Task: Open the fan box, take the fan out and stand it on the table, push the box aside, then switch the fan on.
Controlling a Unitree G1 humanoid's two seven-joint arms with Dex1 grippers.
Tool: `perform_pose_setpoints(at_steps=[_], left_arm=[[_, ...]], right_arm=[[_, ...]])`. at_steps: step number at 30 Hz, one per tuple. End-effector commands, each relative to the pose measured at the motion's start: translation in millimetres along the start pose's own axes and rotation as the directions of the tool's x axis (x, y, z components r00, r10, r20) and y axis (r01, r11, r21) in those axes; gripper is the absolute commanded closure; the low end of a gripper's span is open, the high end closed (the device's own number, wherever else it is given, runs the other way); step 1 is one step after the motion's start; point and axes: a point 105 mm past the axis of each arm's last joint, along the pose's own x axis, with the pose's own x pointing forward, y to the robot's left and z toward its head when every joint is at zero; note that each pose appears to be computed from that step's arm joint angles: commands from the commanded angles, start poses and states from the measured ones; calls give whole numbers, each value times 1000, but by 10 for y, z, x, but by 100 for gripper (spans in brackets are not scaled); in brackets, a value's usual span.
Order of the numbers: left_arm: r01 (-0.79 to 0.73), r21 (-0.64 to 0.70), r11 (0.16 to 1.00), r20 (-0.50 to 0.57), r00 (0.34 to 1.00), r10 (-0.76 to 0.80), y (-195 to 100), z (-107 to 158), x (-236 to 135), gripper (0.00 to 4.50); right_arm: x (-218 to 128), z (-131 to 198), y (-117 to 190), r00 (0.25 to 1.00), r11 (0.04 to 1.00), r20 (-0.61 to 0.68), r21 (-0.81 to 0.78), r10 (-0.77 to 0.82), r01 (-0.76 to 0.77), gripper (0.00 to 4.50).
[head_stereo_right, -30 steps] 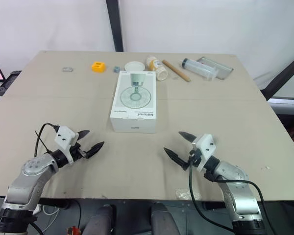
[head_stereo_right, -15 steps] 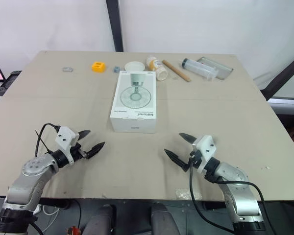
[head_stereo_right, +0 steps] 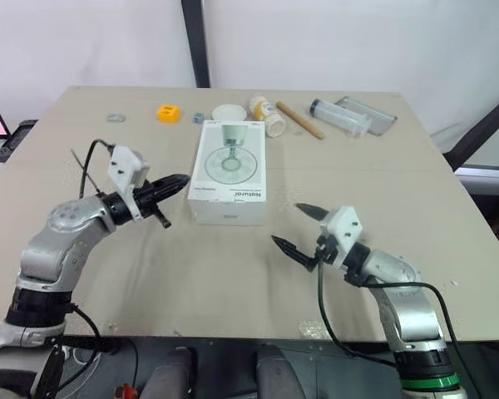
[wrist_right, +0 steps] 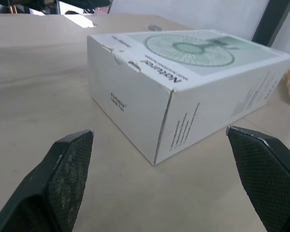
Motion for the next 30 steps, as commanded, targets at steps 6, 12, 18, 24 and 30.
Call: perform_pose_setpoints(at_steps=[6, 12, 18, 24, 30], left_arm=[[25, 21, 999, -114, 993, -22, -4, -155, 214, 446], [27, 8, 1000, -174, 984, -26, -10, -295, 257, 446], [31, 9, 999, -189, 982, -28, -37, -354, 298, 446], [38, 33, 999, -194, 981, -31, -71, -368, 329, 446], [28, 29, 999, -190, 982, -22, -87, -384, 341, 446]], right_arm=[[273, 301, 37, 997, 995, 63, -90, 41, -35, 0], [529, 397, 82, 994, 985, 55, -151, 92, -82, 0], [819, 497, 40, 990, 968, 46, -223, 130, -117, 0], [1044, 461, -12, 985, 938, -11, -301, 175, -170, 0], [1112, 406, -92, 981, 917, -44, -348, 189, -193, 0]])
